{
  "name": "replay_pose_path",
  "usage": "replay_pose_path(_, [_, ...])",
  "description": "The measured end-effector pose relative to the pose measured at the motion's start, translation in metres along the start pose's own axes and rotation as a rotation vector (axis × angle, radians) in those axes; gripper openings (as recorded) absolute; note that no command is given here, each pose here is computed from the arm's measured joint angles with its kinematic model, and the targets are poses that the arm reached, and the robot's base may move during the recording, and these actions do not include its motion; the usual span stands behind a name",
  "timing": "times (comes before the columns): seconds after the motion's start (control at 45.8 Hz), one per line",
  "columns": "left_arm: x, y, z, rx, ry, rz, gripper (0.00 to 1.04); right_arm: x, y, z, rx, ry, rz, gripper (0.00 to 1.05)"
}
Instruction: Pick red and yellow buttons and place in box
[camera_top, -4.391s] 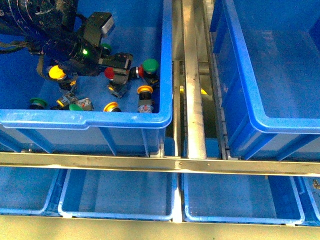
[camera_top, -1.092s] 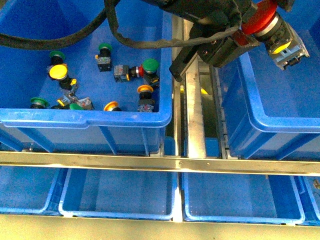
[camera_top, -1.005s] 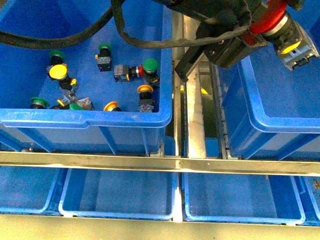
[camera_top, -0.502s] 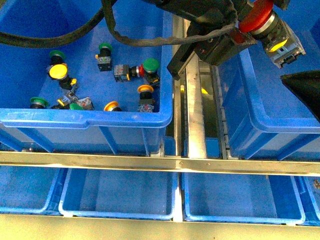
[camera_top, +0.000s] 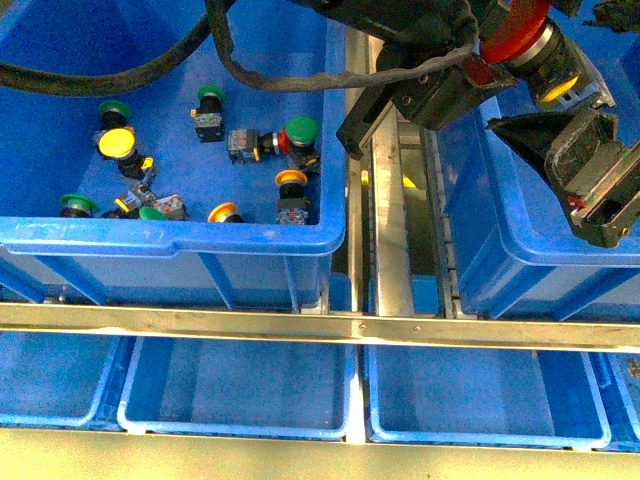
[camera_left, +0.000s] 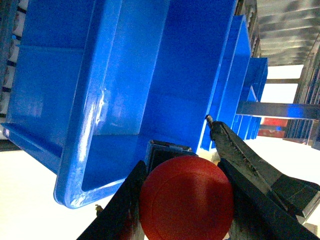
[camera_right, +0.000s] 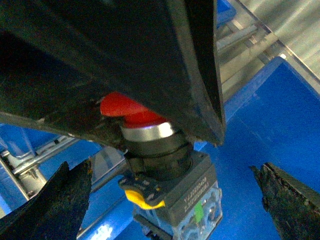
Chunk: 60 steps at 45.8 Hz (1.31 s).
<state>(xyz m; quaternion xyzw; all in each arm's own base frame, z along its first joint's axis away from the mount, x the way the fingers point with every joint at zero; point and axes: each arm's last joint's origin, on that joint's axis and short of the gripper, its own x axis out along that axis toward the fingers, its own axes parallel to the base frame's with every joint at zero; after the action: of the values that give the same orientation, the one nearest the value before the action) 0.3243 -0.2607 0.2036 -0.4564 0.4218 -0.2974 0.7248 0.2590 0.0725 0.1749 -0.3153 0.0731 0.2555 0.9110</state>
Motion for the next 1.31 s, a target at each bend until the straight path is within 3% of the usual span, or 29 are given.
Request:
replay_pose_path(0.371, [-0.001,0.001,0.004,-0.003,-0.014,0.002,0.34,0.006,0.001,-0.001,-0.081,0.001,0.027,0.99])
replay_pose_path(0.546, [-0.002,0.002,0.006,-0.005,-0.019,0.003,0.34,0.011,0.003,-0.007,-0.094,0.020,0.034,0.69])
replay_pose_path(0.786, [-0.002,0.003,0.007,-0.007,-0.021,0.006,0.34,0.017,0.000,-0.012,-0.100,0.031,0.009,0.44])
replay_pose_path(1.201, [-0.002,0.003,0.010,-0.006,-0.029,0.013,0.34,0.021,-0.003,-0.014,-0.100,0.029,-0.002,0.42])
replay_pose_path(1.311, [-0.002,0.003,0.010,-0.003,-0.030,0.013,0.45,0.020,-0.004,-0.014,-0.092,0.031,-0.002,0.42])
